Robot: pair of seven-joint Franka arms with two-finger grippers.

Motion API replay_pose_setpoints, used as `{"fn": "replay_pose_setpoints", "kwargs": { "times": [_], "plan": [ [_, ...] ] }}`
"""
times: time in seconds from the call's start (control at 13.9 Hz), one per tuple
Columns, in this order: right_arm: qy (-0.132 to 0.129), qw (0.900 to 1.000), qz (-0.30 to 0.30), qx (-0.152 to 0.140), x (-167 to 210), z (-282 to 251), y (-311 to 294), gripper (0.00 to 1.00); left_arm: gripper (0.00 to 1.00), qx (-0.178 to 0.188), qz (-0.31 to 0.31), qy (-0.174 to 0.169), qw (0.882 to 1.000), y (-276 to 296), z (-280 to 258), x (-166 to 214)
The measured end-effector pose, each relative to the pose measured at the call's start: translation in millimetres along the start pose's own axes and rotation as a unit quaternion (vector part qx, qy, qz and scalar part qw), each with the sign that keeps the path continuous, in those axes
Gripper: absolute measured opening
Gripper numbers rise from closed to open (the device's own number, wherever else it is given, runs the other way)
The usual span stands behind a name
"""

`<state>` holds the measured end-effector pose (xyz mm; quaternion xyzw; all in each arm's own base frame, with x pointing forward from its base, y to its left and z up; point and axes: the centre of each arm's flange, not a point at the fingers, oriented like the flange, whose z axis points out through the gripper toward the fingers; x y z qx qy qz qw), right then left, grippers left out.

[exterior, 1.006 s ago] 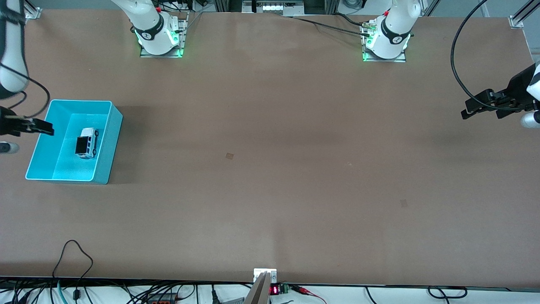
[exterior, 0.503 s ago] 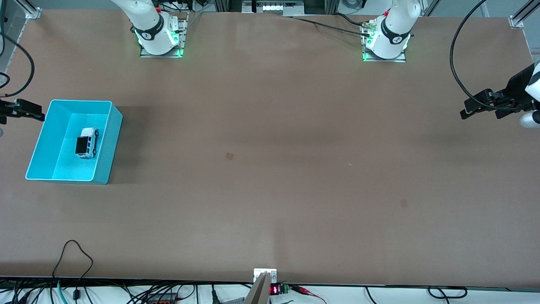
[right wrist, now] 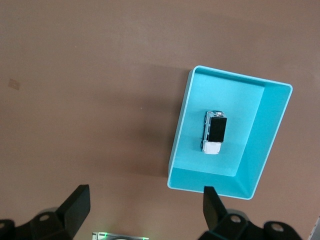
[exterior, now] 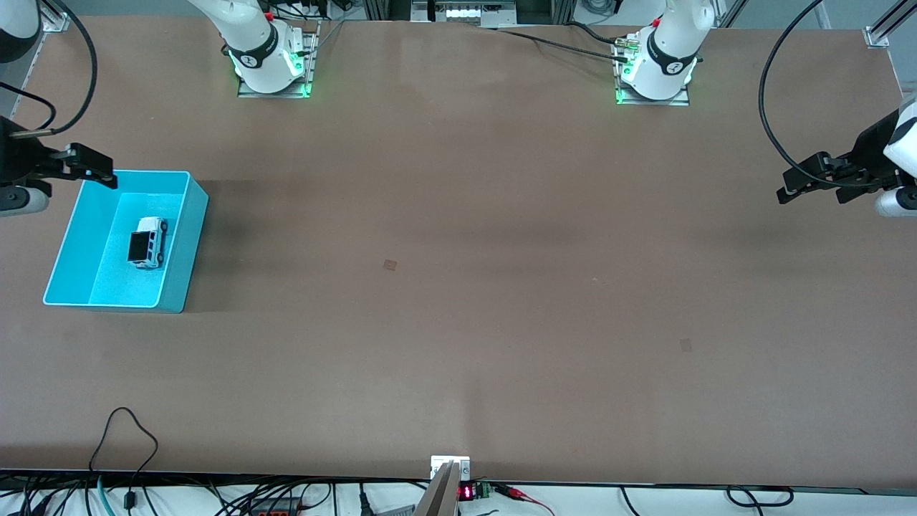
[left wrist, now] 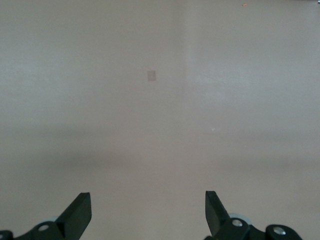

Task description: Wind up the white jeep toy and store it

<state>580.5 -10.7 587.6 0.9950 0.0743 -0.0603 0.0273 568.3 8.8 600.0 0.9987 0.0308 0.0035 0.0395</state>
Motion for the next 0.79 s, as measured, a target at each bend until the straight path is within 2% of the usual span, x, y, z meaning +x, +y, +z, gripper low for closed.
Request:
{"fn": "replay_pose_setpoints", "kwargs": {
  "times": [0.79],
  "plan": [
    [-0.003, 1.0, 0.001, -0.001, 2, 2, -16, 1.0, 1.0, 0.0, 0.001, 0.001, 1.0, 1, -1, -2]
  ]
}}
